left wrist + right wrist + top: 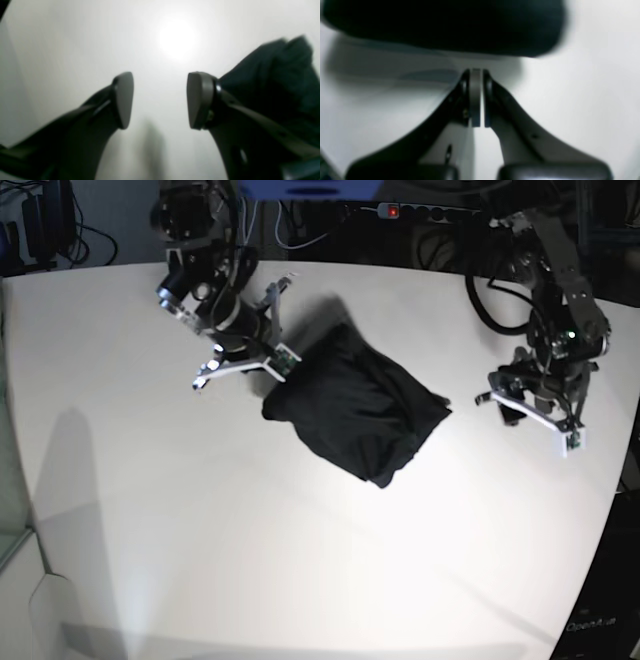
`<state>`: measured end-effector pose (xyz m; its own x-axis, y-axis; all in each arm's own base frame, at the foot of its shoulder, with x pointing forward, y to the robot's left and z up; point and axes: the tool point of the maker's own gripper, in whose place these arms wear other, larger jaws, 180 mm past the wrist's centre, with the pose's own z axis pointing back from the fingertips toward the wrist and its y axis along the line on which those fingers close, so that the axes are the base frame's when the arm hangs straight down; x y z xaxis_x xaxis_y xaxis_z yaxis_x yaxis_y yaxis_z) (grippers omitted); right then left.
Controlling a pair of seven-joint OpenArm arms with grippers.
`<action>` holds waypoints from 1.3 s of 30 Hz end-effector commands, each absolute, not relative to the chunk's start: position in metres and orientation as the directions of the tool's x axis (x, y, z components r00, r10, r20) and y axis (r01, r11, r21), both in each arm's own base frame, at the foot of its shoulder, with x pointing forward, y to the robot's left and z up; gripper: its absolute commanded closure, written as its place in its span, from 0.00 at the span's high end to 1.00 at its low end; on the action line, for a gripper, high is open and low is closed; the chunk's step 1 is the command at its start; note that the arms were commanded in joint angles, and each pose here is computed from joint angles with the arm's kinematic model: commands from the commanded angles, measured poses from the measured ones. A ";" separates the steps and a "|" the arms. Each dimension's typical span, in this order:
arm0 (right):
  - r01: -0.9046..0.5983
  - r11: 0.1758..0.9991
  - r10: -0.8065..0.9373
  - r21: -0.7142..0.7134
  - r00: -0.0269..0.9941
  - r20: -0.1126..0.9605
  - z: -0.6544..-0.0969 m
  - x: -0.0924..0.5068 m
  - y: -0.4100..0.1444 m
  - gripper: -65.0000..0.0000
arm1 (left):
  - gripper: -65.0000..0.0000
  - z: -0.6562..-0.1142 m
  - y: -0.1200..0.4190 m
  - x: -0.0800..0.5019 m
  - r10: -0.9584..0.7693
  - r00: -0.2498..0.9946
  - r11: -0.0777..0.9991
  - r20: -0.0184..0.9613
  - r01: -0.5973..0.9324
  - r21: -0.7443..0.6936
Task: Fold the T-shirt properly
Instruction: 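Grip opposite sides of the black bundle with both grippers, then push the bundle sides inward with both grippers to square it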
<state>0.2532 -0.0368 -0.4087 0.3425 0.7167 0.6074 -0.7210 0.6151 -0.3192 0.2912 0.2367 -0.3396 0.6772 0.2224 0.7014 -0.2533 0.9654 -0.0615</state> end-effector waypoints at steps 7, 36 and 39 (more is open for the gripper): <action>-0.633 0.622 0.735 -0.460 0.271 0.622 -0.368 0.311 -0.075 0.00 | 0.51 -0.391 0.227 0.261 0.258 0.733 0.959 0.630 -0.272 -0.076; -0.768 0.563 0.706 -0.305 0.256 0.660 -0.390 0.226 0.001 0.00 | 0.51 -0.408 0.044 0.434 0.279 0.687 0.931 0.671 -0.023 -0.363; -0.766 0.566 0.709 -0.306 0.263 0.654 -0.392 0.225 -0.003 0.00 | 0.51 -0.398 0.040 0.442 0.266 0.673 0.934 0.690 -0.002 -0.358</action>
